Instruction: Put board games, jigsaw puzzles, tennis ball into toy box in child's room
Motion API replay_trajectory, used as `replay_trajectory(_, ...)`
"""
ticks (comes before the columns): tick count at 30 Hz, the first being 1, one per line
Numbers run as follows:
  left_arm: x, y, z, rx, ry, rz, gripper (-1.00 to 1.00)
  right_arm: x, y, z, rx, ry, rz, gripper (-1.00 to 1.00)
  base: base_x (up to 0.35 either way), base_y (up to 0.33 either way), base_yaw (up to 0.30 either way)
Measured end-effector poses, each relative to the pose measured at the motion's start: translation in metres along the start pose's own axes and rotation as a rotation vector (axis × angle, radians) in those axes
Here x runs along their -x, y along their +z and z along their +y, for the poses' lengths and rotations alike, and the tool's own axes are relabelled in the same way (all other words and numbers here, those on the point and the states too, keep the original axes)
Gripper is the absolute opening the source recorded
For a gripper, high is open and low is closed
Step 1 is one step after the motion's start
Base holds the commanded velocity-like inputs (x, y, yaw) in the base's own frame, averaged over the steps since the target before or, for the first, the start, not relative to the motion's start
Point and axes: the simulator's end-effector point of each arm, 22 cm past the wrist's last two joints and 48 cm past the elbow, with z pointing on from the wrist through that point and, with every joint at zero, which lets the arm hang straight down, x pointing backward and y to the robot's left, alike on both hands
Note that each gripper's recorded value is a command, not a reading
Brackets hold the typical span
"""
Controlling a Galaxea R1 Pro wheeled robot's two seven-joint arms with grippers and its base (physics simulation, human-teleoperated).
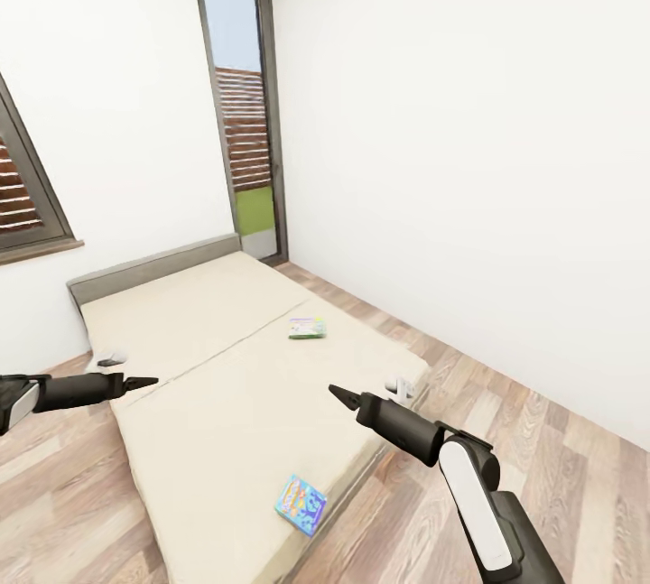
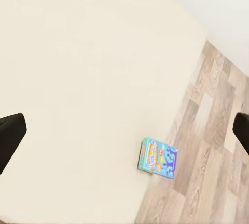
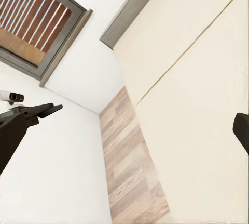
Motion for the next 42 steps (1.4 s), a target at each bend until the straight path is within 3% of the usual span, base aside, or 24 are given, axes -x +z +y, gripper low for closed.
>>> replay_trajectory(27, -0.0008, 0.0032, -0.0001, 0.008, 0.001, 0.003, 1.00, 0.0001, 0.0000, 0.0002, 0.000, 0.000, 0.000, 1.00, 0.000, -0.296, 0.272)
replay_trajectory(42, -0.0060, 0.0066, -0.0022, 0.003, -0.002, 0.010, 1.00, 0.0000, 0.0000, 0.0001, 0.000, 0.000, 0.001, 1.00, 0.000, -0.113, 0.291)
